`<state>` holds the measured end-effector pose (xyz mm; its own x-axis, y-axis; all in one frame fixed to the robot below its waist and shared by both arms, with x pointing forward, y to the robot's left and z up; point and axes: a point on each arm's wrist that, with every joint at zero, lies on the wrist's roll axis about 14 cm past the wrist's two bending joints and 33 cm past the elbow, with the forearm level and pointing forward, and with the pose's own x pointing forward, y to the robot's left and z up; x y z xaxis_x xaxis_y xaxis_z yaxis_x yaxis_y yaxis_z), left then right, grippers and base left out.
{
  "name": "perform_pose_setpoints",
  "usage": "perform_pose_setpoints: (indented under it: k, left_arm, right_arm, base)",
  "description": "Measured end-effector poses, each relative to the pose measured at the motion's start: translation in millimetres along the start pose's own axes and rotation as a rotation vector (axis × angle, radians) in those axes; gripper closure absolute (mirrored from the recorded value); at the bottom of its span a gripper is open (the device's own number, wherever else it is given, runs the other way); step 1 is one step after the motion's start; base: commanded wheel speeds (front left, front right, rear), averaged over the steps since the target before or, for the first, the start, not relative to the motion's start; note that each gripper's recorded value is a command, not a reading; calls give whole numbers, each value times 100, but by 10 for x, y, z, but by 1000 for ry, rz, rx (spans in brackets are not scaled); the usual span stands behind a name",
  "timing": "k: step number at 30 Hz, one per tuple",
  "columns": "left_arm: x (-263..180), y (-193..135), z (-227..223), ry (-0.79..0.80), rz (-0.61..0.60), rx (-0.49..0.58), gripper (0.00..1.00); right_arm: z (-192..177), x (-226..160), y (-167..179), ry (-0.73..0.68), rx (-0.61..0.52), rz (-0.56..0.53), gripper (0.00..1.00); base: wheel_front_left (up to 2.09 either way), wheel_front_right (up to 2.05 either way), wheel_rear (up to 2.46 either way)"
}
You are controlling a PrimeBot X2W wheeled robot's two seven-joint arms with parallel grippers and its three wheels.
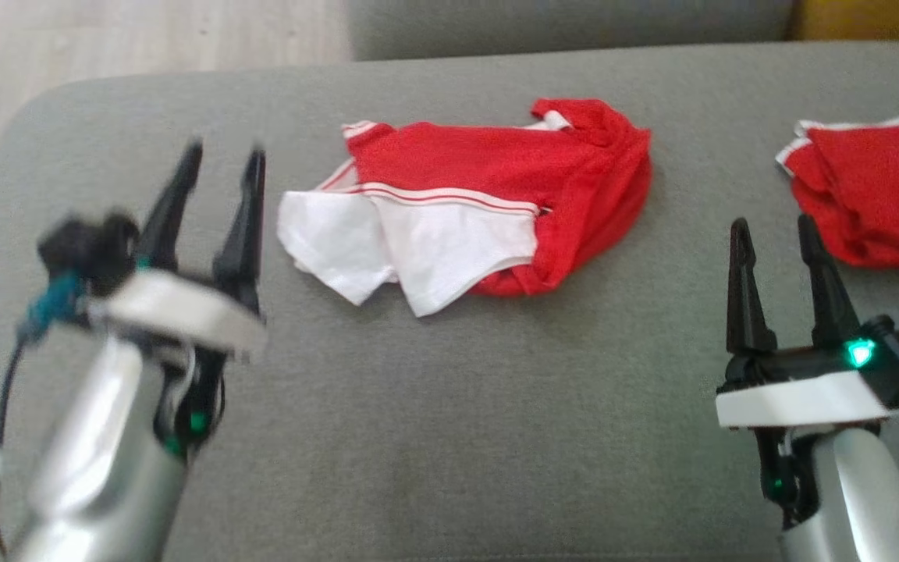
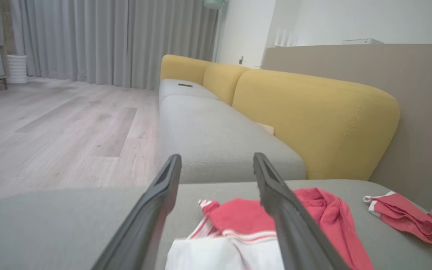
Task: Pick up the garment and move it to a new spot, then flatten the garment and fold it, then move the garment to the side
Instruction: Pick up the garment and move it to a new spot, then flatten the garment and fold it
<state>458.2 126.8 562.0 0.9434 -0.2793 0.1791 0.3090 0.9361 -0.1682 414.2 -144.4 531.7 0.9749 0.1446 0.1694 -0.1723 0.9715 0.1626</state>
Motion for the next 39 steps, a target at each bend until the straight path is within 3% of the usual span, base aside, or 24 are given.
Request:
perform_pose_setpoints:
  k: [5, 10, 15, 26, 32, 39]
  left_arm:
    - [-589, 172, -157, 38, 106, -13, 0]
    - [-933, 74, -278, 56, 155, -36, 0]
    - [-1045, 9, -319, 46, 192, -79, 0]
    - [-1029, 83, -258, 20, 205, -60, 0]
    - [-1081, 158, -381, 59, 231, -61, 0]
    - [-1081, 209, -530, 104, 251, -80, 0]
  right_arm:
    - [0, -20, 159, 2, -5, 44, 0]
    - [8, -73, 267, 4, -9, 73, 0]
    - [-1, -114, 310, 9, -8, 84, 0]
    - [-78, -90, 406, 29, -13, 116, 0]
    - [-316, 14, 762, 88, -62, 238, 0]
    - [-708, 276, 1372, 202, -117, 454, 0]
  base:
    - [0, 0, 0]
    - [0, 0, 0]
    - [0, 0, 0]
    - [0, 0, 0]
    - [0, 0, 0]
    - [0, 0, 0]
